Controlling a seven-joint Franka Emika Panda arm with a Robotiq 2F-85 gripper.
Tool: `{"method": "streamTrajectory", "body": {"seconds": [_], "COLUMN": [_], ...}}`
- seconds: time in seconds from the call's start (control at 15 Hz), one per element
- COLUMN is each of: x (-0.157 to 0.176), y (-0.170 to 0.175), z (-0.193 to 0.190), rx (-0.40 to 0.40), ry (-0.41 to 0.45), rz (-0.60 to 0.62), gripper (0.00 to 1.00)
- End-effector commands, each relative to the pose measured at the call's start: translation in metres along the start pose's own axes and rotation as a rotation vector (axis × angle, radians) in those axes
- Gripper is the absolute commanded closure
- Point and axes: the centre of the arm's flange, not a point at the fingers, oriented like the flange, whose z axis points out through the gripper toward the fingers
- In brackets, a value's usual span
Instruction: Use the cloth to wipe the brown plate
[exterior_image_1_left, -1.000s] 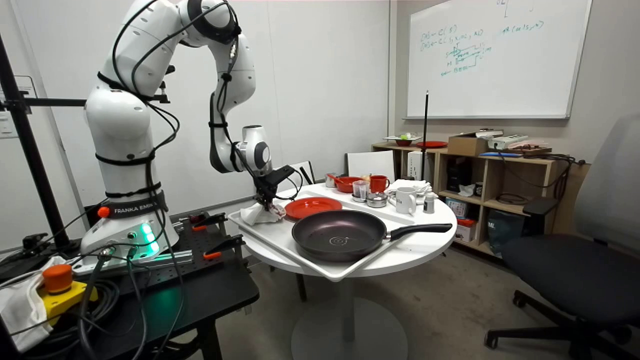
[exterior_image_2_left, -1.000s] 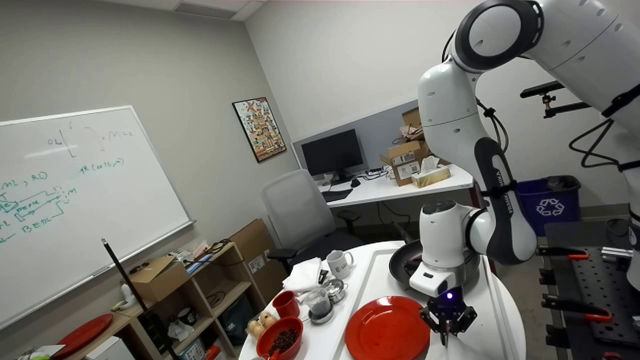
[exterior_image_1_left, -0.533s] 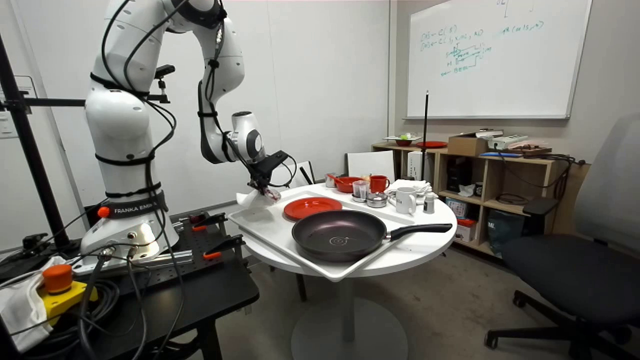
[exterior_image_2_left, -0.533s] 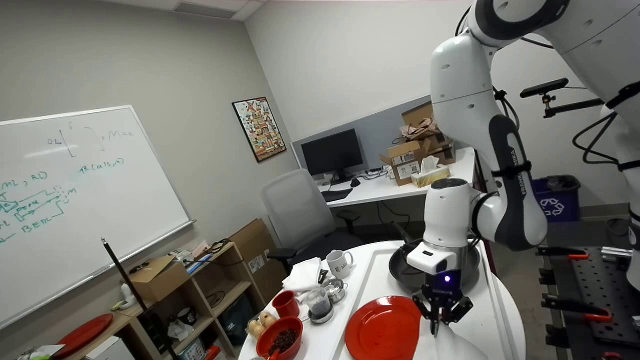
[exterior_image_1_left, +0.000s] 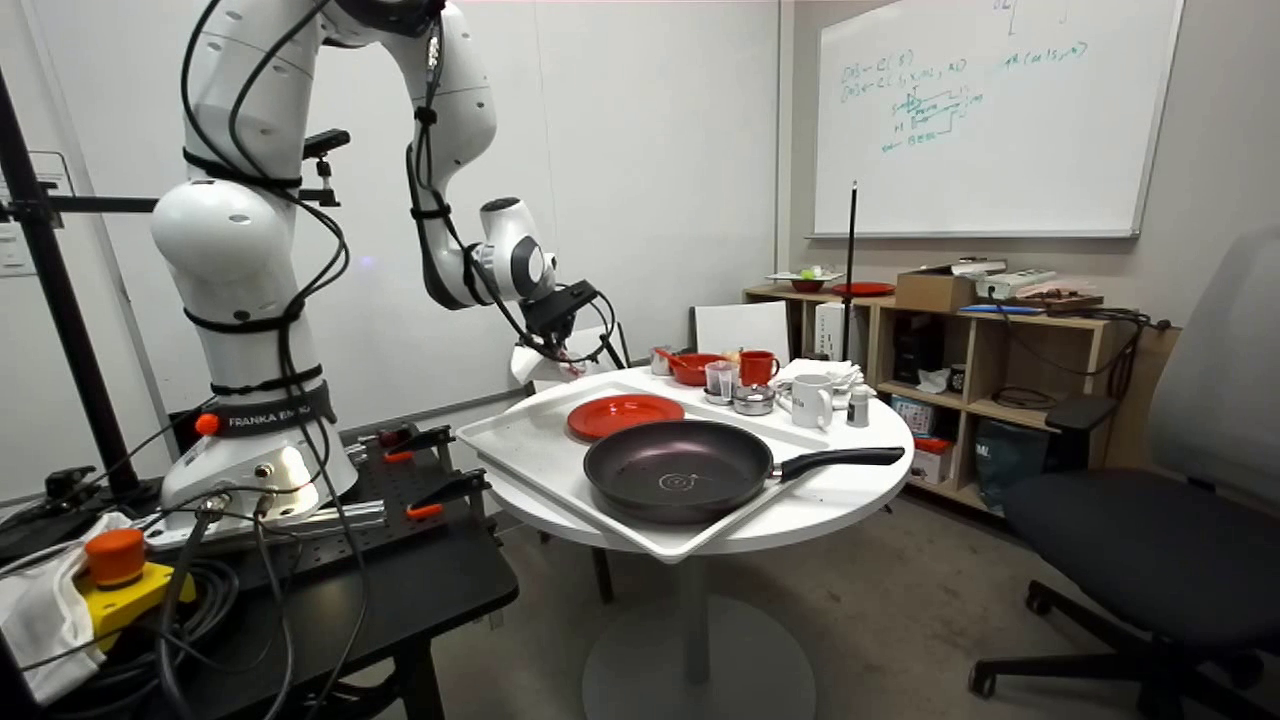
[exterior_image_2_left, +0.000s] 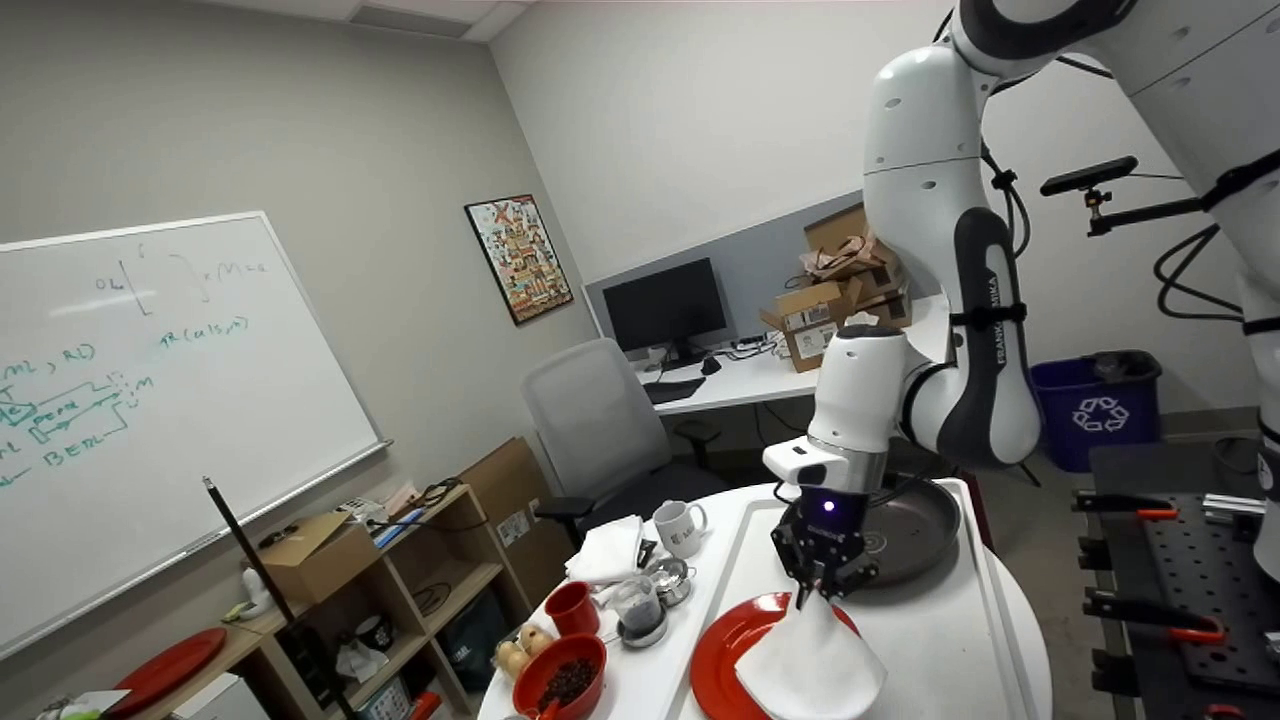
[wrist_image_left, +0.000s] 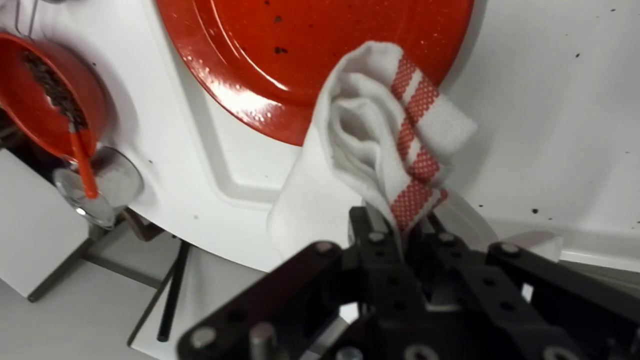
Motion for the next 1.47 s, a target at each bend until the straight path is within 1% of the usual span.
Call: {"method": "streamTrajectory", "body": {"seconds": [0.0, 0.13, 0.27, 0.4, 0.67, 0.73, 0.8, 0.87, 1.0, 1.2, 1.27, 1.33, 1.4], "x": [-0.014, -0.025, -0.039, -0.054, -0.086, -0.092, -0.096, -0.100, -0.103, -0.102, -0.100, -0.100, -0.099], "y": [0.050, 0.066, 0.079, 0.087, 0.097, 0.098, 0.099, 0.100, 0.102, 0.102, 0.099, 0.091, 0.091], "z": [-0.011, -0.012, -0.011, -0.004, 0.023, 0.030, 0.037, 0.043, 0.054, 0.061, 0.057, 0.059, 0.059], "rx": [-0.039, -0.076, -0.083, -0.076, 0.001, 0.035, 0.052, 0.085, 0.119, 0.135, 0.137, 0.121, 0.123], "ry": [0.018, 0.011, -0.003, -0.042, -0.110, -0.117, -0.129, -0.128, -0.134, -0.126, -0.106, -0.130, -0.121], "rz": [0.150, 0.222, 0.283, 0.323, 0.386, 0.405, 0.424, 0.440, 0.472, 0.487, 0.477, 0.487, 0.484], "gripper": [0.97, 0.97, 0.97, 0.97, 0.97, 0.97, 0.97, 0.97, 0.97, 0.97, 0.97, 0.88, 0.88]}}
